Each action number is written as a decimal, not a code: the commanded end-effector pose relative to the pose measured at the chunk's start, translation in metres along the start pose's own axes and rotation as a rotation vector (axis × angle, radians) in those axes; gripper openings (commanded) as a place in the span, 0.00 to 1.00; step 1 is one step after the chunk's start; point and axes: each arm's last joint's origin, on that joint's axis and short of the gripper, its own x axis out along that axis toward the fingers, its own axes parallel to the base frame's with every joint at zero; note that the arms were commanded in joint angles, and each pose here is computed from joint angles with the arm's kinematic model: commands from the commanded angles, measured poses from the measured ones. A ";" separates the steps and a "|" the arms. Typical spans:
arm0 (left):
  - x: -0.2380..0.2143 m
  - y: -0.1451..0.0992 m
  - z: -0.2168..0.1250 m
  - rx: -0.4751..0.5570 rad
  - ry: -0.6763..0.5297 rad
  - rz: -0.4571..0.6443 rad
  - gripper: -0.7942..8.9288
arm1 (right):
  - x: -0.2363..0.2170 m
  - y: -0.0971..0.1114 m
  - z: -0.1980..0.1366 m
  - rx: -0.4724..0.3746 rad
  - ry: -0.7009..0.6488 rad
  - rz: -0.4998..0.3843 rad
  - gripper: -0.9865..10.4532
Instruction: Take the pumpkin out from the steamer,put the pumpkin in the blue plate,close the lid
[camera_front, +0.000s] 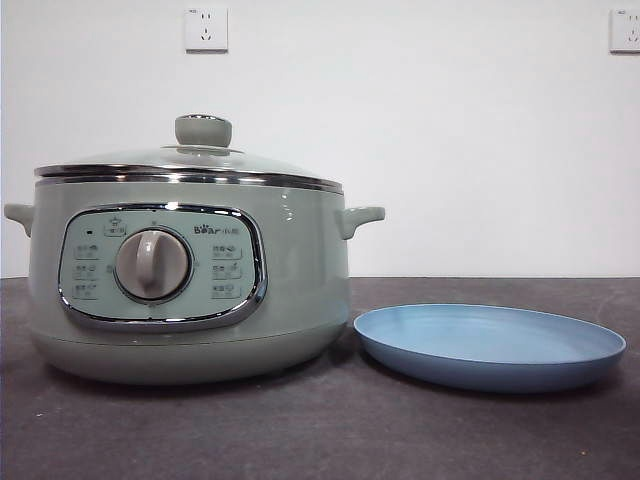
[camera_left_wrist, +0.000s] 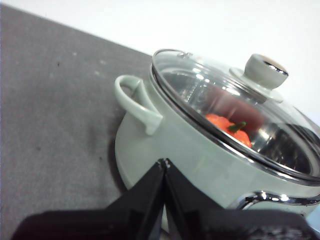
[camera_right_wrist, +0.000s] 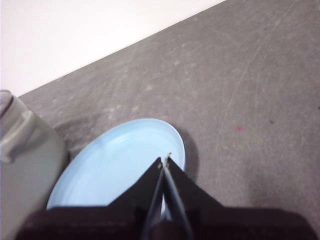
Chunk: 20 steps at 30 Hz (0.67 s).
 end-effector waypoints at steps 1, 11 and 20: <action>-0.003 -0.006 0.013 -0.007 -0.027 0.003 0.08 | -0.004 0.007 0.015 0.008 -0.019 0.011 0.08; -0.003 -0.027 0.066 0.057 -0.048 0.030 0.08 | -0.011 0.032 0.073 -0.014 -0.005 0.005 0.08; 0.007 -0.044 0.112 0.150 -0.021 -0.017 0.08 | -0.009 0.057 0.129 -0.164 0.029 0.049 0.08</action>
